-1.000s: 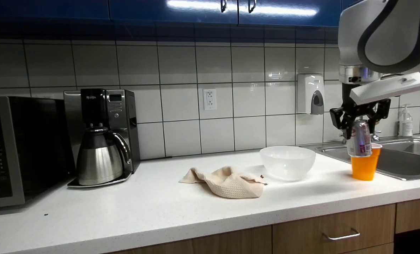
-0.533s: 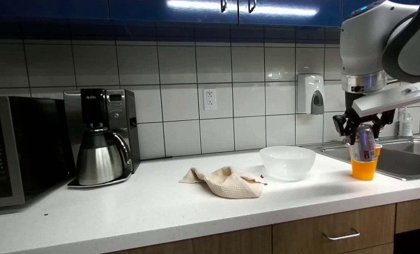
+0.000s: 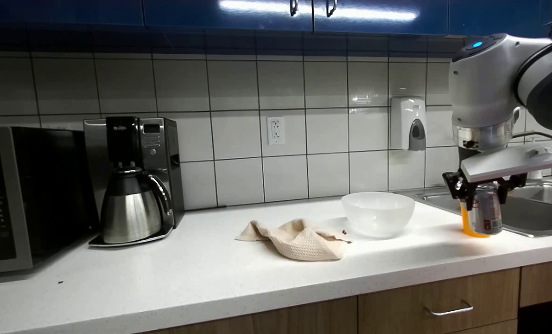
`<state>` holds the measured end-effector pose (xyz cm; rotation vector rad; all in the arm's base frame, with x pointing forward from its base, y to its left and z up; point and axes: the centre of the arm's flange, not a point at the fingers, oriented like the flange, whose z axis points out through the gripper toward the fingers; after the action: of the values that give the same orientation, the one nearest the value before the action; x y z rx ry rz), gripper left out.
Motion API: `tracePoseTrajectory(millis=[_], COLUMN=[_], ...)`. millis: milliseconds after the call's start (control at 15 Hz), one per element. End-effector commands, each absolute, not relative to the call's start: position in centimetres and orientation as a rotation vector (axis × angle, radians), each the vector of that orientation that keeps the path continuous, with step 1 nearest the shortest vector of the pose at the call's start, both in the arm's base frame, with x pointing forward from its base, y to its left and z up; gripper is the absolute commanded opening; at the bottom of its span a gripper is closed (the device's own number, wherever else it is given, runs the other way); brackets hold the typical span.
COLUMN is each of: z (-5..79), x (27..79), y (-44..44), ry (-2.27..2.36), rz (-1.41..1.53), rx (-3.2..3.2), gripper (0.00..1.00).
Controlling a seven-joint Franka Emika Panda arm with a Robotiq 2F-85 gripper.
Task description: Bring the can closer to the cup
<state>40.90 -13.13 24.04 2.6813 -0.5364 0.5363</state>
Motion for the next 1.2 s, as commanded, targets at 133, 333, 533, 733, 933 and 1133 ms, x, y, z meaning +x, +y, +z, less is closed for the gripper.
tracePoseTrajectory(millis=[133,333,533,733,933,1133], z=[19.4,18.0,17.7,17.8,18.6,20.6], x=[42.8,43.8,44.8,45.3,45.5,45.2], y=[-14.1,-14.4,-14.9,-14.9,-14.8,-14.4], ry=[-0.718,-0.783,-0.810,-0.808,-0.800,-0.798], rz=[0.601,0.604,0.601,0.596,0.592,0.604], rx=[2.655,2.638,2.626,2.621,2.624,2.624], gripper=[0.40,0.40,0.90,1.00,1.00,1.00])
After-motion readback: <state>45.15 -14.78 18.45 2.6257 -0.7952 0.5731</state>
